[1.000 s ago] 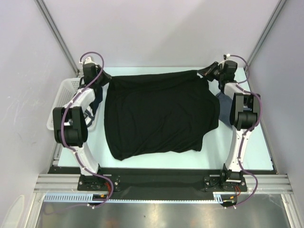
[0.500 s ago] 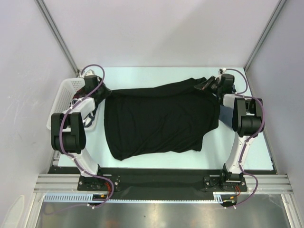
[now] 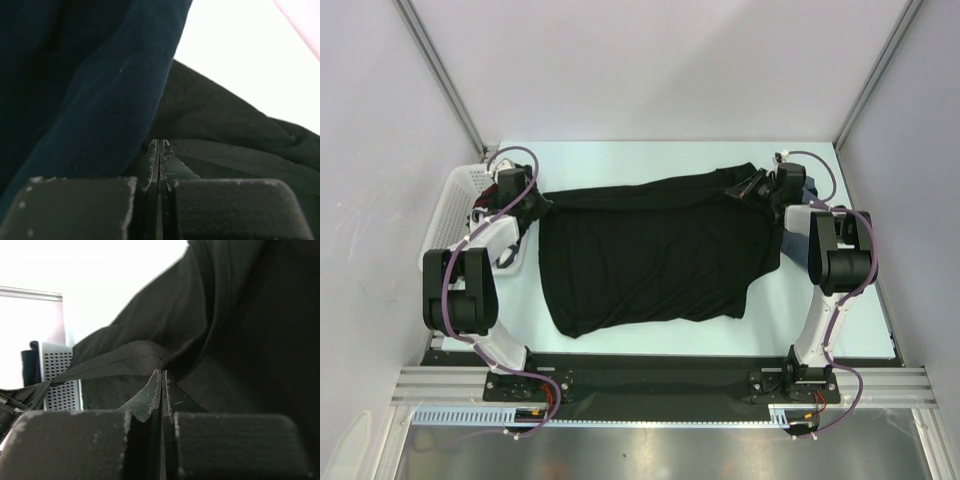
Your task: Fold and stack the tank tops
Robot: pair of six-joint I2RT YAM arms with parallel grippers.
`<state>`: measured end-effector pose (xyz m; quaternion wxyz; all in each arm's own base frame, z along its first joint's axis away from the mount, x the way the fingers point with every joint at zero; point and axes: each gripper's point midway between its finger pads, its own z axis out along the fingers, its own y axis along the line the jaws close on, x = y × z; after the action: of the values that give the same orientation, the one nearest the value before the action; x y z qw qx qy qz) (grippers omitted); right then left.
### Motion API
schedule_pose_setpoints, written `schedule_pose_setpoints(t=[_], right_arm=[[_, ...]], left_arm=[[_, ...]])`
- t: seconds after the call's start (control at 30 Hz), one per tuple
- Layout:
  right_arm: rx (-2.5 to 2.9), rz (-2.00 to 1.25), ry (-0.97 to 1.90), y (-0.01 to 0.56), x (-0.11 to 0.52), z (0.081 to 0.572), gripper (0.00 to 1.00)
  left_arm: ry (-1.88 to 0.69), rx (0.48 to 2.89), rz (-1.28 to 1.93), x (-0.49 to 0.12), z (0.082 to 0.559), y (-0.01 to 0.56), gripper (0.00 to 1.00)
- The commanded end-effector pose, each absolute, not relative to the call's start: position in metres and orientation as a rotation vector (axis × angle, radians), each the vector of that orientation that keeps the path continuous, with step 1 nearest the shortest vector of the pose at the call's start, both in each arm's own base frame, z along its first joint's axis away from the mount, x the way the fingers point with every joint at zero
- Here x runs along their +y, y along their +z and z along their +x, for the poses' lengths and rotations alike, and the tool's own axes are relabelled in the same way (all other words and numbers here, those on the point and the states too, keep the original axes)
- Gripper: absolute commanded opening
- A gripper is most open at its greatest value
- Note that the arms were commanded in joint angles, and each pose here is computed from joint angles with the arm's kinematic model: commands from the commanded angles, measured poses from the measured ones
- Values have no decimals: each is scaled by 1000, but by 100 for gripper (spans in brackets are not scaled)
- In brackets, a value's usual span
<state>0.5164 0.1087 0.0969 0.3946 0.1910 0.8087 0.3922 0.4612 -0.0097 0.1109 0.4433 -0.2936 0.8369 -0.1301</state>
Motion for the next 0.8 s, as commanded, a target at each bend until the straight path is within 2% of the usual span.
schedule_pose_setpoints(t=[0.0, 0.33, 0.77], right_arm=[[2022, 490, 925, 107, 100, 517, 0], [2084, 580, 837, 83, 89, 513, 0], [2106, 645, 762, 68, 77, 500, 0]], left_arm=[[-299, 2058, -717, -8, 456, 120, 0], [-256, 2187, -695, -27, 428, 82, 1], [-95, 2225, -763, -8, 400, 55, 0]])
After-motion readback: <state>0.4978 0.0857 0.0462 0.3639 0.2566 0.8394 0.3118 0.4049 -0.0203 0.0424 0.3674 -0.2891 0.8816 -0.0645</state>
